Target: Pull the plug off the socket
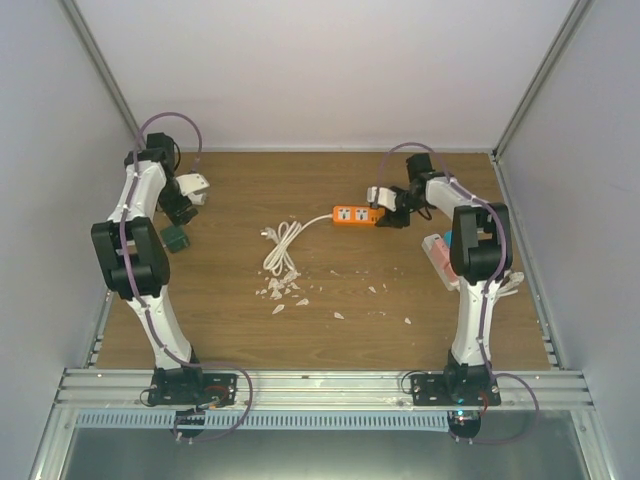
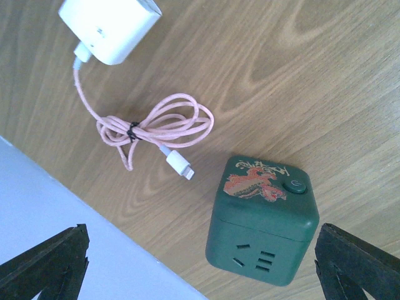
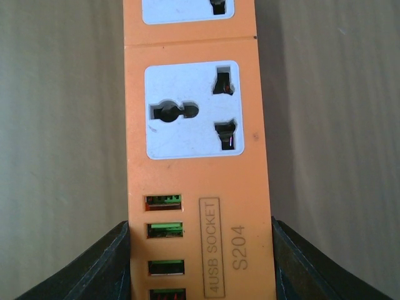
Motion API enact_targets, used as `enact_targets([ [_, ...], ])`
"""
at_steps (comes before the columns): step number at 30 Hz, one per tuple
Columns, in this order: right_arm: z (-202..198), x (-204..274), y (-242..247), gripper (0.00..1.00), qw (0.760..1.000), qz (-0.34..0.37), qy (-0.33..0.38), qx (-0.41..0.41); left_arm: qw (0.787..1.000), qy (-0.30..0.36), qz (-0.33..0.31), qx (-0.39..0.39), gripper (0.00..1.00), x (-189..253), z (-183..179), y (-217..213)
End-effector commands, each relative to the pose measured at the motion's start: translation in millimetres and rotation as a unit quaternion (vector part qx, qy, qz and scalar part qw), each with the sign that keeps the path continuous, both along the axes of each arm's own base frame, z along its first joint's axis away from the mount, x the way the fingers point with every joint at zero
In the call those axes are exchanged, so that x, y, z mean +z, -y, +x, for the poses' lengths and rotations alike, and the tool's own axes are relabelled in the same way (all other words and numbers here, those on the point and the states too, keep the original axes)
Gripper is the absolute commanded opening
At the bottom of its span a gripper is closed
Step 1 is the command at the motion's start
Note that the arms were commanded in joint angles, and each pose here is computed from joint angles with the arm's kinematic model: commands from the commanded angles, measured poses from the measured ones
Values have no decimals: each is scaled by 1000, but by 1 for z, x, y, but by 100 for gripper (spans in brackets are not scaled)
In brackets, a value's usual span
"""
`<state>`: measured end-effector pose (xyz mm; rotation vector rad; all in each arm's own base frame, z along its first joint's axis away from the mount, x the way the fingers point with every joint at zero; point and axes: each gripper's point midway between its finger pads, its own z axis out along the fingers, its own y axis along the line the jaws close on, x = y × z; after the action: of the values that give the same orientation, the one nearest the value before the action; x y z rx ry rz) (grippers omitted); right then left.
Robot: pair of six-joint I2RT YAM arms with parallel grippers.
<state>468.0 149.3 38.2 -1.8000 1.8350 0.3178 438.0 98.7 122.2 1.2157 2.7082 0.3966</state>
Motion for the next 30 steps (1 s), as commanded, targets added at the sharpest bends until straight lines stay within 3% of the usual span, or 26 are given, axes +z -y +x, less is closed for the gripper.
enact_targets([
  [1,21,-40,69,33,994,-92,-8,-54,998,53,-27,7,99,23,9,11],
  [8,31,-44,133,33,989,-113,-6,-95,993,104,-59,2,99,54,24,28],
  [18,36,-44,207,33,982,-123,-7,-141,974,178,-109,-91,99,109,43,100],
  [30,26,-40,256,35,975,-139,-8,-171,969,159,-124,-140,99,98,41,158],
])
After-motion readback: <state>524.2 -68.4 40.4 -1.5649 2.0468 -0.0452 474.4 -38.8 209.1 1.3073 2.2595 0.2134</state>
